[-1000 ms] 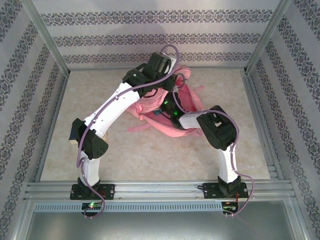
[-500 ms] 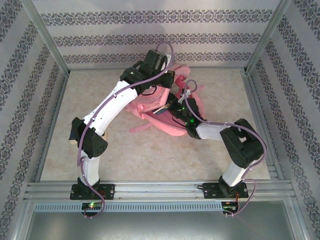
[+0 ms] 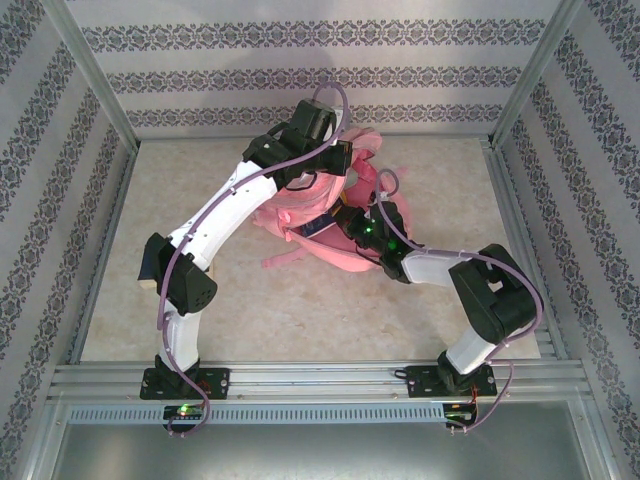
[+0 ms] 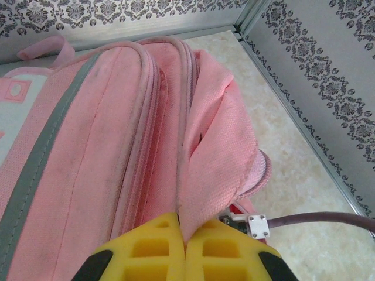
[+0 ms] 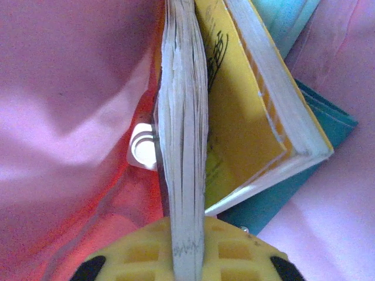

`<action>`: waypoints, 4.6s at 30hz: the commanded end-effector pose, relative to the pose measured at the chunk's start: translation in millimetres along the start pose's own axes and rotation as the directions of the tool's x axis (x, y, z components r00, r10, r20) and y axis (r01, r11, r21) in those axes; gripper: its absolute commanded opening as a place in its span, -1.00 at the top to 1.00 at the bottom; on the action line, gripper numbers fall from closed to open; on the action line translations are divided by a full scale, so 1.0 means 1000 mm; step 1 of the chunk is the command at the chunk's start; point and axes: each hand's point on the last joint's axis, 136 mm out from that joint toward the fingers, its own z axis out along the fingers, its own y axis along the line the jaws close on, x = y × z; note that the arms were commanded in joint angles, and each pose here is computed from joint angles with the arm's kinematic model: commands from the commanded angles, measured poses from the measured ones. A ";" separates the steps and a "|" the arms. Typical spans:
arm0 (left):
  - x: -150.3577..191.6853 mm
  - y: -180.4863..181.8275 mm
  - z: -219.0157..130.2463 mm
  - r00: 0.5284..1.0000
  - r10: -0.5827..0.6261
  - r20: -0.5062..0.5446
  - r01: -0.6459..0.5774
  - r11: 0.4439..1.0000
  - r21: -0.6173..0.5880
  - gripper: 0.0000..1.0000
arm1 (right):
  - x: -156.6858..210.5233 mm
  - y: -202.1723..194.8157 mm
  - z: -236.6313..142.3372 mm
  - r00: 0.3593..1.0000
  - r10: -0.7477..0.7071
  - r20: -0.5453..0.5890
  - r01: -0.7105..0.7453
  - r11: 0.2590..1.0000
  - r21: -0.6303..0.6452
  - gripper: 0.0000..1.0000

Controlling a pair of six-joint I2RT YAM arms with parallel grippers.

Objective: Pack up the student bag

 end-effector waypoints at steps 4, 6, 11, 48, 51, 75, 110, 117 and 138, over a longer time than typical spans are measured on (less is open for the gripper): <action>-0.035 -0.014 -0.016 0.991 -0.049 0.123 0.040 0.996 0.082 1.00 | -0.010 0.039 0.060 0.999 0.008 -0.048 -0.013 0.994 -0.108 1.00; -0.034 -0.014 -0.016 0.991 -0.051 0.122 0.041 0.996 0.083 1.00 | -0.008 0.044 0.081 0.996 0.029 -0.085 -0.040 0.990 -0.135 1.00; -0.033 -0.010 -0.016 0.992 -0.039 0.123 0.031 0.998 0.062 1.00 | -0.014 0.042 0.060 0.998 -0.061 -0.018 0.059 0.995 -0.078 -0.03; 0.062 0.060 -0.058 0.986 -0.129 0.102 0.132 0.991 -0.022 -0.65 | -0.037 0.011 -0.217 0.904 -0.423 -0.053 0.401 0.800 0.447 -0.26; 0.075 0.107 -0.072 0.977 -0.174 0.126 0.198 0.955 -0.220 -0.67 | -0.034 0.015 -0.216 0.900 -0.430 -0.078 0.418 0.798 0.434 -0.26; 0.287 0.355 -0.081 0.484 -0.810 0.330 0.831 0.308 -0.462 -0.49 | 0.013 0.017 -0.191 0.907 -0.334 -0.257 0.401 0.871 0.284 -0.24; 0.392 0.124 -0.114 0.613 -0.679 -0.403 0.593 0.733 -0.333 -0.17 | 0.151 0.042 -0.052 0.566 -0.400 -0.720 0.544 0.838 -0.038 -0.13; 0.384 0.148 -0.137 0.615 -0.763 -0.201 0.666 0.638 -0.385 0.15 | 0.189 0.033 -0.026 0.473 -0.402 -0.784 0.572 0.817 -0.073 0.14; 0.416 0.196 -0.116 0.511 -0.859 -0.030 0.764 0.470 -0.441 0.44 | 0.227 -0.020 0.030 0.346 -0.353 -0.869 0.704 0.710 -0.008 0.08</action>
